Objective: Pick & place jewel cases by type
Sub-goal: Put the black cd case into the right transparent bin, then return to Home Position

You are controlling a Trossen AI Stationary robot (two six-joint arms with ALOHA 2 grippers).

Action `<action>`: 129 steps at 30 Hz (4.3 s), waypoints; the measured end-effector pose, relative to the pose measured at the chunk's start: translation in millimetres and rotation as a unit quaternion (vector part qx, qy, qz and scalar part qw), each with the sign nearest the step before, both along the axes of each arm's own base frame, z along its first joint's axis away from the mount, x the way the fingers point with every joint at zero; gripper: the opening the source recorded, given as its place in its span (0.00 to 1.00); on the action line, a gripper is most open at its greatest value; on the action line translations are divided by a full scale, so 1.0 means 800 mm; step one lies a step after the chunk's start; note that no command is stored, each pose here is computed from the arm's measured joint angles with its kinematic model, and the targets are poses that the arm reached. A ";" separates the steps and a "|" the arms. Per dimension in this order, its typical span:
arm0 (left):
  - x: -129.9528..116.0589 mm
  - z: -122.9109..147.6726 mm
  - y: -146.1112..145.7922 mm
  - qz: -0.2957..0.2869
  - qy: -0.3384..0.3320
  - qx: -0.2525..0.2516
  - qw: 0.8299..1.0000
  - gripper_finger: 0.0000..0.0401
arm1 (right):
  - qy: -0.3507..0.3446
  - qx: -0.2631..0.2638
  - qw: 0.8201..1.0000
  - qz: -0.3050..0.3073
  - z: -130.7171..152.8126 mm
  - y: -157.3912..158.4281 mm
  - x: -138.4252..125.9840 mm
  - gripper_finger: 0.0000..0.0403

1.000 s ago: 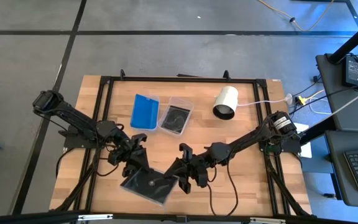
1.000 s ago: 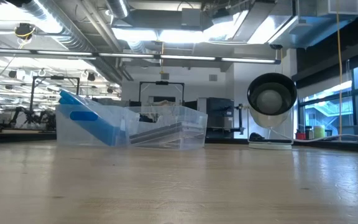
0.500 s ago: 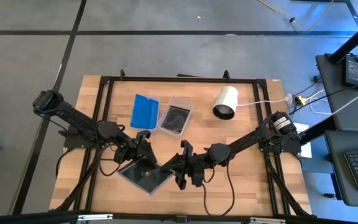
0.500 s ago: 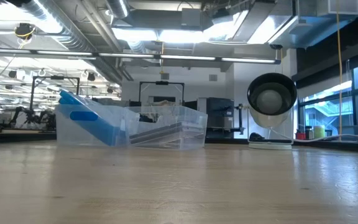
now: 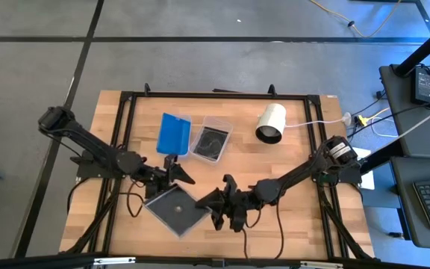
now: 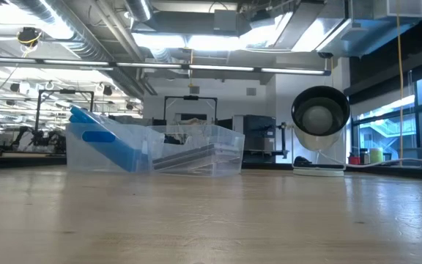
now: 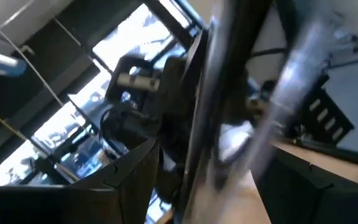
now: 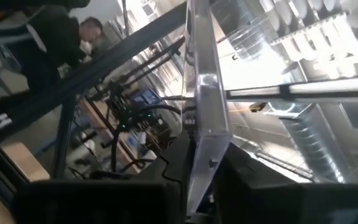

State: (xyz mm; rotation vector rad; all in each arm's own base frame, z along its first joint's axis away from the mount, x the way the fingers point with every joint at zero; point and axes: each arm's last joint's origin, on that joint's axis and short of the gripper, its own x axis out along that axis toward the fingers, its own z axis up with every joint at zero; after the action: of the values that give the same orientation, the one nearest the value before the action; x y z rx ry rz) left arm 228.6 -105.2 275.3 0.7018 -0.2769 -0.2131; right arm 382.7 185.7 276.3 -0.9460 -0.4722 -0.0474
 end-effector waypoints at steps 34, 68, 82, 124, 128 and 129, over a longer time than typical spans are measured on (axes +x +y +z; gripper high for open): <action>-0.103 -0.030 0.047 0.128 0.376 -0.198 0.896 0.60 | 0.245 -0.198 0.799 -0.513 -0.034 -0.038 -0.001 0.14; -0.107 -0.037 0.046 0.107 0.422 -0.214 0.875 0.58 | 0.472 -0.196 0.720 -0.470 -0.074 -0.149 -0.024 0.14; -0.107 -0.037 0.046 0.106 0.421 -0.205 0.877 0.58 | 0.516 -0.174 0.724 -0.423 -0.089 -0.171 -0.017 0.14; -0.107 -0.037 0.046 0.104 0.420 -0.192 0.881 0.58 | 0.512 -0.120 0.755 -0.391 -0.109 -0.156 -0.006 0.57; -0.106 -0.036 0.045 0.102 0.417 -0.222 0.876 0.57 | 0.529 0.026 0.786 -0.319 -0.066 -0.147 -0.034 0.60; -0.105 -0.034 0.045 0.100 0.410 -0.234 0.876 0.58 | 0.540 0.067 0.783 -0.302 -0.056 -0.147 -0.044 0.60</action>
State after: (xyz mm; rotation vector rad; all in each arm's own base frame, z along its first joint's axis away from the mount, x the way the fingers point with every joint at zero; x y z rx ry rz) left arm 144.7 -69.5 248.4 0.1094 0.5502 -0.2176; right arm 347.1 68.1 231.5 -0.7996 0.9100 -0.1056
